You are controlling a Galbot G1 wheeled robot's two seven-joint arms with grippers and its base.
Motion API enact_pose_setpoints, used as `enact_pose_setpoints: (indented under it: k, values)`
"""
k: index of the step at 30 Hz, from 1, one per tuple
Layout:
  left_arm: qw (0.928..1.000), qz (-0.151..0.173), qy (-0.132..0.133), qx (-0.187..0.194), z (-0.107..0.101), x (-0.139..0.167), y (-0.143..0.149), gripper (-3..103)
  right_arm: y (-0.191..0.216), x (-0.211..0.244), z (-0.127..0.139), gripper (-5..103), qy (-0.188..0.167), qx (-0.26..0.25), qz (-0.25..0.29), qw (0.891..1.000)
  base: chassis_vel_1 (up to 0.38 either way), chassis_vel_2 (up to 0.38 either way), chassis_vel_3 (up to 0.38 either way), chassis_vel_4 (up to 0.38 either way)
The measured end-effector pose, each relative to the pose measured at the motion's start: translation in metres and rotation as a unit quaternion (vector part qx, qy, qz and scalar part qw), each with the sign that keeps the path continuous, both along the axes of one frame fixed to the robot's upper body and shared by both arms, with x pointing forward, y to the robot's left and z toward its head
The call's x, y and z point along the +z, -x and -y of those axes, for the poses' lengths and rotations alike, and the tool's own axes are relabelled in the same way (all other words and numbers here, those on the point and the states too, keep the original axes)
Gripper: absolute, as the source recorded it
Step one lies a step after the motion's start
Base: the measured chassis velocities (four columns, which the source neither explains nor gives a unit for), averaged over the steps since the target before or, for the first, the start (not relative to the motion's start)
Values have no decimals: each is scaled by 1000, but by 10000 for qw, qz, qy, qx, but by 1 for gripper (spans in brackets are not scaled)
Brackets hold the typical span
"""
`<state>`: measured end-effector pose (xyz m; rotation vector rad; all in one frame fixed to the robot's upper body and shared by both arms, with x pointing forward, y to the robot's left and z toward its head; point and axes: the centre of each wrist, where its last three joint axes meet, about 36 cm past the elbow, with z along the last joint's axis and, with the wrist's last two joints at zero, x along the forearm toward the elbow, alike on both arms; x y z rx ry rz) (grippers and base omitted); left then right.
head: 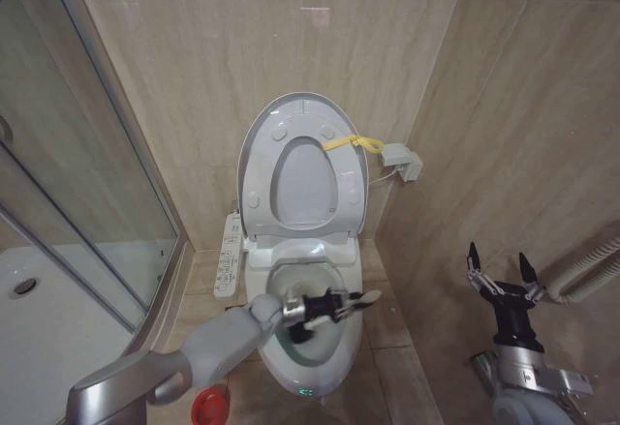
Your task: Open the toilet lid, clean the toilet bowl with a toilet brush, close the toilet lid, and flush.
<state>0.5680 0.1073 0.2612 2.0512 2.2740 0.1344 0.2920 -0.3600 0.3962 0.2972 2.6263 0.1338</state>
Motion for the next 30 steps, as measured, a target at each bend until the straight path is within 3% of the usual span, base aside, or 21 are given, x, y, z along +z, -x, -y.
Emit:
enact_pose_setpoints:
  k: [2,5,7,10,12,15,18,20,22,26,30]
  values:
    - [9999,23,82,58,1,6,-5,19,0,1,0,100,8,2,9,10000,0,0,0,0]
    - [9982,124,579,-66,34,45,-10,19,-6,1,1,100,-7,-8,45,10000,0,0,0,0]
    - [9983,152,560,-81,35,45,-12,19,-9,0,1,100,-29,-4,45,10000,0,0,0,0]
    - [9997,100,69,212,0,6,-13,19,-5,-1,-2,100,-35,26,8,10000,0,0,0,0]
    - [9993,130,-2,349,-11,-2,-15,19,-2,0,-3,100,-22,29,11,10000,0,0,0,0]
    - [9989,152,129,417,-10,3,-17,19,-1,1,-1,100,7,23,22,10000,0,0,0,0]
    - [9982,210,500,250,16,28,-17,19,-5,2,-1,100,-10,13,48,10000,0,0,0,0]
    - [9983,214,468,259,16,27,-18,19,-6,2,-2,100,-22,18,48,10000,0,0,0,0]
    - [9987,169,163,445,-4,5,-18,19,-3,2,-4,100,-29,28,34,10000,0,0,0,0]
    - [9981,173,116,576,-11,-2,-21,19,-1,4,-4,100,-17,30,41,10000,0,0,0,0]
    - [9979,169,536,322,24,20,-15,19,-3,3,-3,100,-28,1,56,10000,0,0,0,0]
